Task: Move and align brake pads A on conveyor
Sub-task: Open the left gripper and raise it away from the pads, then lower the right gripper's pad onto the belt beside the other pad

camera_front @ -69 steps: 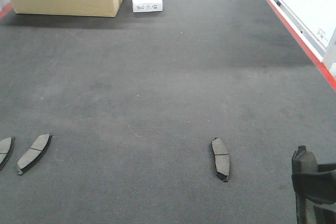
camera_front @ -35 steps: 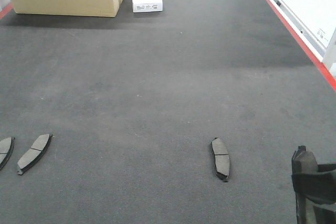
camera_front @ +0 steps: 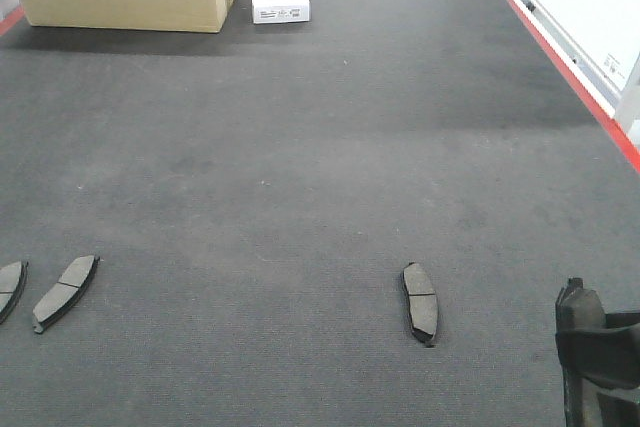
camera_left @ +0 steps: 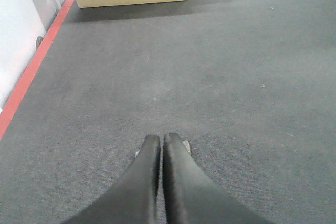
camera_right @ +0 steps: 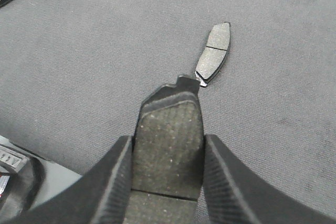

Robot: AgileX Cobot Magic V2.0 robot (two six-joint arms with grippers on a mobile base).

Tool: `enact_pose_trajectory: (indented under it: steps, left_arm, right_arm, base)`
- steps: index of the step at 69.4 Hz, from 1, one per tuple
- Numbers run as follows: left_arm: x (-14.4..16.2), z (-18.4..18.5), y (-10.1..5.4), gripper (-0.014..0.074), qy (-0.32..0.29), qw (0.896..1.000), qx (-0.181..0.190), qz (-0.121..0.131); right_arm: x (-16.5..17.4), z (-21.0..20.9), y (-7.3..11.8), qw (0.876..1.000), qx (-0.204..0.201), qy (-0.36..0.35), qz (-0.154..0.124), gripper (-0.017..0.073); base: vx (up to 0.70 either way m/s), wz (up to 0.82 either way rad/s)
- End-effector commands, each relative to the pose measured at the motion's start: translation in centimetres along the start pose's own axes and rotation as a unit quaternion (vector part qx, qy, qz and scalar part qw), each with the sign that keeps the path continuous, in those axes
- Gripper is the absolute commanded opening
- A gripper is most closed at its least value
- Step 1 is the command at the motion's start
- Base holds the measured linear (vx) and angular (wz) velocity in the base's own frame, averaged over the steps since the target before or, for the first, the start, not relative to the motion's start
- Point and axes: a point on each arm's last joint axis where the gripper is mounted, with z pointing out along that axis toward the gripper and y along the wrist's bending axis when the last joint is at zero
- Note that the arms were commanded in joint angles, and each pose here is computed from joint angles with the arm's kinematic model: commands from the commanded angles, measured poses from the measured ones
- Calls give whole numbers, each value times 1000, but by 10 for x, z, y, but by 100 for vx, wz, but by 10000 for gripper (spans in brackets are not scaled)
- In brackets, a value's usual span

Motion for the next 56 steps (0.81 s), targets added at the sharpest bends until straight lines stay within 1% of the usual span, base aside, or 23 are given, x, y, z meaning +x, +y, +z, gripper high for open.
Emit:
enact_pose_trajectory:
  steps: [1, 28, 30, 37, 49, 56]
  left_arm:
    - [-10, -2, 0, -8, -37, 999, 0, -4]
    - [-10, -2, 0, -8, -37, 999, 0, -4]
    - [-10, -2, 0, -8, -37, 999, 0, -4]
    - [-10, -2, 0, -8, -37, 999, 0, -4]
    - [-10, -2, 0, -8, -37, 999, 0, -4]
    - [-10, -2, 0, -8, -37, 999, 0, -4]
  right_arm:
    - [-12, -7, 2, 999, -8, -48, -3, -10]
    - [-13, -7, 2, 998, -9, -58, 0, -8]
    - [-13, -7, 2, 998, -6, -58, 0, -8]
    - [-17, 0, -3, 999, 24, -48, 1, -8]
    - [-25, 28, -6, 999, 40, -2, -1, -8]
    - [-34, 47, -12, 998, 57, 21, 2, -8]
  base:
    - [0, 0]
    - [0, 0]
    - [0, 0]
    - [0, 0]
    - [0, 0]
    - [0, 0]
